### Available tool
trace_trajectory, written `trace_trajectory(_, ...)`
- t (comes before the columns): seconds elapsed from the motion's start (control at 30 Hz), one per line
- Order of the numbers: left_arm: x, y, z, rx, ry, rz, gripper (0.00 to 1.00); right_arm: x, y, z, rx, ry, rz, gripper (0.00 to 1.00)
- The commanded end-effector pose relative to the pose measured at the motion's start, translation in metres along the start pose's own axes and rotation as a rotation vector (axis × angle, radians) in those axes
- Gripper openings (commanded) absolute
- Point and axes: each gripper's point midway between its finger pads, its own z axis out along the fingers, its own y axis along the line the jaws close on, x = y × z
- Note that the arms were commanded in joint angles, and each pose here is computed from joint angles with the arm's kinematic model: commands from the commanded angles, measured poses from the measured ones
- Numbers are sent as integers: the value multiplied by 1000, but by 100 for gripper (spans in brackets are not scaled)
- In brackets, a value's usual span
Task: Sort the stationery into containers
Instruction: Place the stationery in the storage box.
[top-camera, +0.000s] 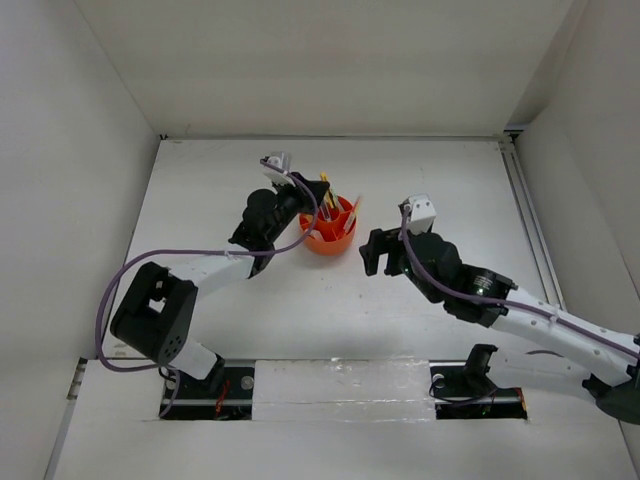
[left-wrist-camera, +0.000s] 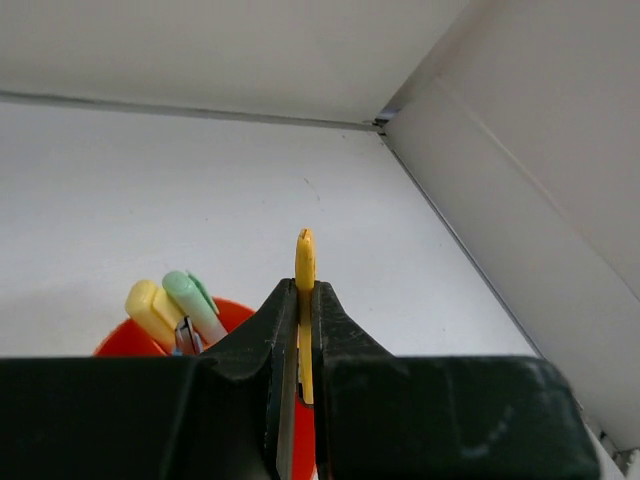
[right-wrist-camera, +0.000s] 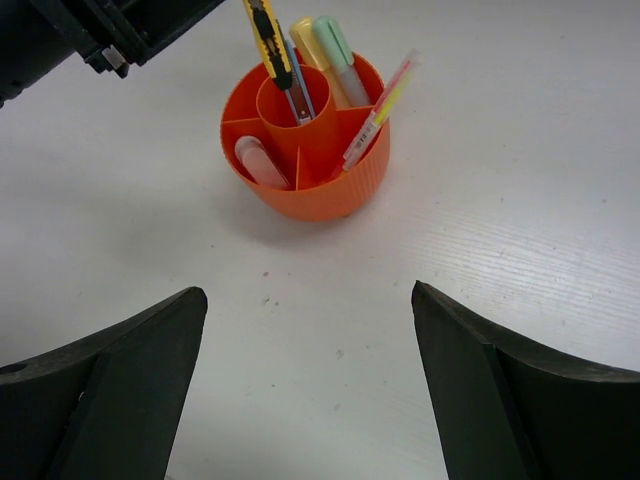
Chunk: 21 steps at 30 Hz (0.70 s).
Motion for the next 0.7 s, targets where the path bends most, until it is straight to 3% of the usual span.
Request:
trace_trajectory(0.0,-50,-11,8,26,-188,91,0,-6,-12,-11,19,-19,6,89)
trace_trajectory(0.47,-24,-2,14,46,-133,153,0,-5,-20,-19,13,-29,7,91)
trace_trajectory(0.67,-14,6,12,25,-117,150,13,-6,-17,-21,-7,-30,3,92)
